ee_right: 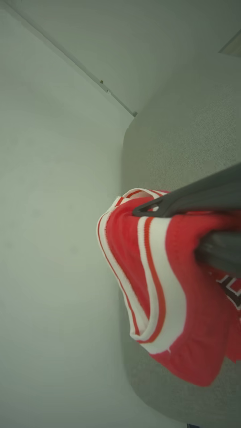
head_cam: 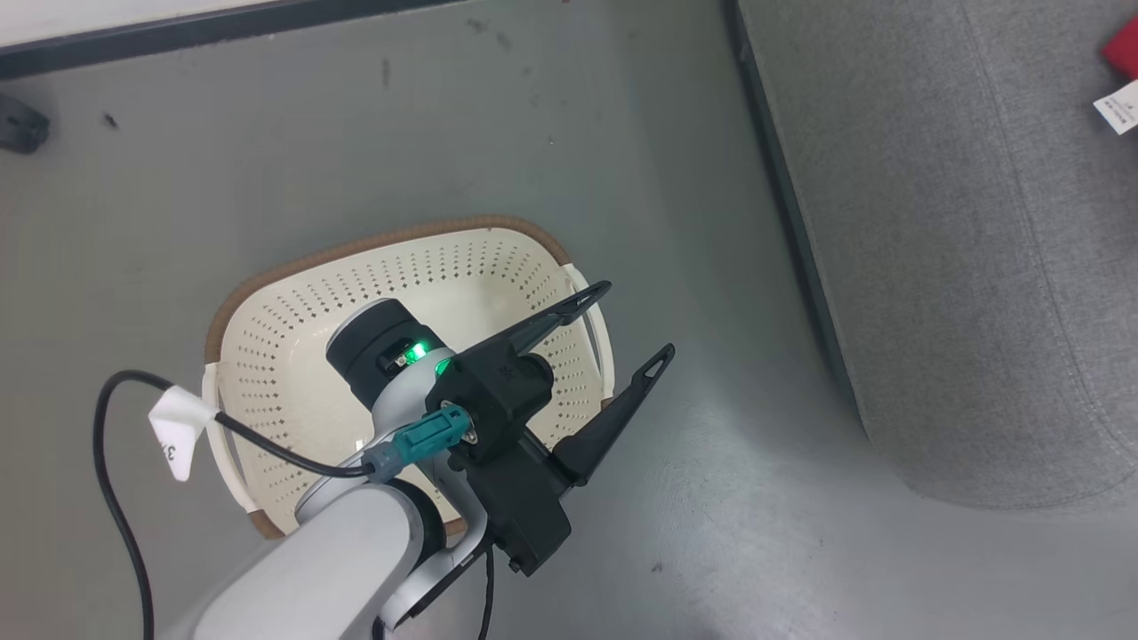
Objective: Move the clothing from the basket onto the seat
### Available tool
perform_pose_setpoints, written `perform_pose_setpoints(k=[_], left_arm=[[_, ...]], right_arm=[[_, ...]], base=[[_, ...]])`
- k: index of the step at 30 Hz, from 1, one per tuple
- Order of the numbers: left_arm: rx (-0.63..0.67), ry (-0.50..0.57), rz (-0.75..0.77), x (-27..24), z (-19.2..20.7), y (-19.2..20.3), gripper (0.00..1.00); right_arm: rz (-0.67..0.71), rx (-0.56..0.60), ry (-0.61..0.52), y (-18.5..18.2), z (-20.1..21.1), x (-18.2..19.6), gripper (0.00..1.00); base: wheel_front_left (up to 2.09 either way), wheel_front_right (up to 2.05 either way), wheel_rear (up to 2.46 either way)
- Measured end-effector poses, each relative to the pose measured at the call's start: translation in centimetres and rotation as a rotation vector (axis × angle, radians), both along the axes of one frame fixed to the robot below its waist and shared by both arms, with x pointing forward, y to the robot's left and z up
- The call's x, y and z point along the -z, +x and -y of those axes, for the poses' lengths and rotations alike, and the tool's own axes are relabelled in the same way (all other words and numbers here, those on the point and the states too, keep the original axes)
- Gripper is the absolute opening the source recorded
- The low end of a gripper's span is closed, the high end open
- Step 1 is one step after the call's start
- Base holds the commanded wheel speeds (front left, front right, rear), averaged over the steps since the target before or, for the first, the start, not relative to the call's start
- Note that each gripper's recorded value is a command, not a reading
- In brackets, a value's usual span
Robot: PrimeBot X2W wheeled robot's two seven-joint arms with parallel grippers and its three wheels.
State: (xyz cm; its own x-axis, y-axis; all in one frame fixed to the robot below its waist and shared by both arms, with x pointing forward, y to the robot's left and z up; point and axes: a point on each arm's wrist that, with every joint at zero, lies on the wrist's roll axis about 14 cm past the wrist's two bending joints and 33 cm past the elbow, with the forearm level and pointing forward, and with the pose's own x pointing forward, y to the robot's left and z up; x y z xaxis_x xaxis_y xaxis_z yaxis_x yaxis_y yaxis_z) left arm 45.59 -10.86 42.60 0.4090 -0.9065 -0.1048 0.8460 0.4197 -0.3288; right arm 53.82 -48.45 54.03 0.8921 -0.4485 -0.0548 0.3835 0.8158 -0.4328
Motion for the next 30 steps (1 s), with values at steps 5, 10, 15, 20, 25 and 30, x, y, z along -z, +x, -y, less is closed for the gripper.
perform_pose_setpoints(k=[5, 10, 15, 20, 25, 30], left_arm=[[-0.020, 0.013, -0.014, 0.9, -0.5, 0.5, 1.00], [-0.042, 0.007, 0.001, 0.6, -0.9, 1.4, 1.00], [-0.046, 0.006, 0.004, 0.7, -1.1, 1.5, 1.00], [-0.054, 0.016, 0.008, 0.7, -1.3, 1.6, 1.00], [-0.062, 0.007, 0.026, 0.0, -1.2, 1.7, 1.00], [-0.080, 0.003, 0.047, -0.8, -1.5, 1.9, 1.00]], right_arm=[[-0.157, -0.018, 0.015, 0.0, -1.2, 4.8, 0.00], [-0.298, 0.001, 0.048, -1.0, -1.5, 8.4, 0.00], [-0.405, 0.068, 0.070, -2.4, -0.2, 9.8, 0.00], [-0.441, 0.084, 0.079, -2.6, 0.3, 9.3, 0.37], [-0.492, 0.074, 0.081, -3.4, 0.1, 9.2, 1.00], [-0.516, 0.048, 0.064, -3.9, -0.3, 8.6, 1.00]], base=[[0.00, 0.00, 0.00], [0.00, 0.00, 0.00], [0.00, 0.00, 0.00], [0.00, 0.00, 0.00], [0.00, 0.00, 0.00], [0.00, 0.00, 0.00]])
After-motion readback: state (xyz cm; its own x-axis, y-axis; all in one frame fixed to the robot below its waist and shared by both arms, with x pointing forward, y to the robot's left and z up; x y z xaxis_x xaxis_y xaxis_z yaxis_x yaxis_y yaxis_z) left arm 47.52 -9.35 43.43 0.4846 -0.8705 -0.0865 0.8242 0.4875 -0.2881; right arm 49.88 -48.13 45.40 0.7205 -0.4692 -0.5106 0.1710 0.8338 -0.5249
